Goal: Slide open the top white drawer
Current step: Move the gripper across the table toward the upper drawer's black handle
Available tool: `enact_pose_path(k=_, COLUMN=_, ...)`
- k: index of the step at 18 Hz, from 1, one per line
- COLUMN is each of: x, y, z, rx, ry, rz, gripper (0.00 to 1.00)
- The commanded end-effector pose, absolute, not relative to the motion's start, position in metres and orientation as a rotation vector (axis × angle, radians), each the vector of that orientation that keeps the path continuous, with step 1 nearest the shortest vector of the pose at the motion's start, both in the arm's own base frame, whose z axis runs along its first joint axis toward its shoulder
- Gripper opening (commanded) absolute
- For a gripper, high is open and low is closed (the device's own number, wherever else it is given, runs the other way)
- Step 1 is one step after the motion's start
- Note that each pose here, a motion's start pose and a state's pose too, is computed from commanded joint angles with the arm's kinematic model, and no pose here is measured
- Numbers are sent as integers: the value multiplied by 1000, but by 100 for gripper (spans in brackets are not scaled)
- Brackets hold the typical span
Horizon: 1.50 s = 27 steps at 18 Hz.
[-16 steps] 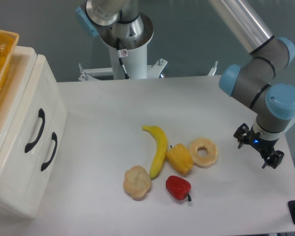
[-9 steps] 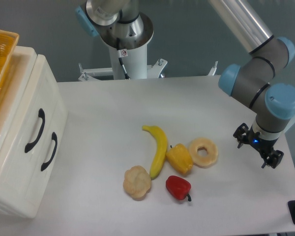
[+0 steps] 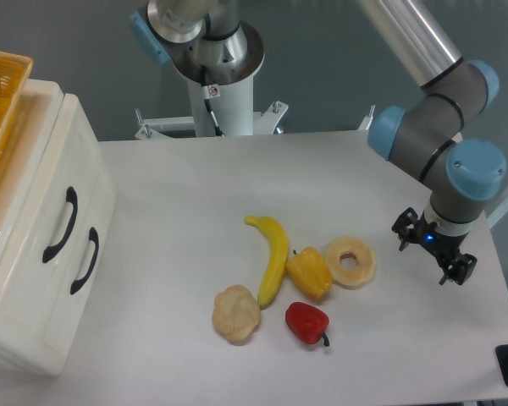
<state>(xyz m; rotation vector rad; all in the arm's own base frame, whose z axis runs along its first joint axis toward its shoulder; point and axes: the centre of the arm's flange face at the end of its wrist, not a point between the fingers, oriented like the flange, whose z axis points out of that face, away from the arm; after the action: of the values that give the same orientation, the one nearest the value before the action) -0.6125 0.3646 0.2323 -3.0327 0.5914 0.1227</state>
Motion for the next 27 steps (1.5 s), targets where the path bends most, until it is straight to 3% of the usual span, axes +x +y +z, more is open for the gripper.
enact_pose_path(k=5, x=-589, y=393, z=247, rx=-3052, ry=424, rz=131, gripper=100)
enact_pose_path(k=9, x=-535, y=435, z=267, rx=-3090, ry=284, rz=7, gripper=100)
enact_pose_path(k=13, x=-489, y=471, z=290, rx=-3107, ry=91, rz=-30, gripper=100)
enact_pose_path(k=17, x=-453, y=478, z=315, rx=-3079, ry=78, rz=-193, gripper=100)
enact_pose_path(k=22, x=-376, y=515, z=331, rx=-3060, ry=-1, rz=-306, gripper=100)
enact_pose_path(k=27, x=-308, y=520, z=349, rx=-2974, ry=-62, rz=-426, gripper=100)
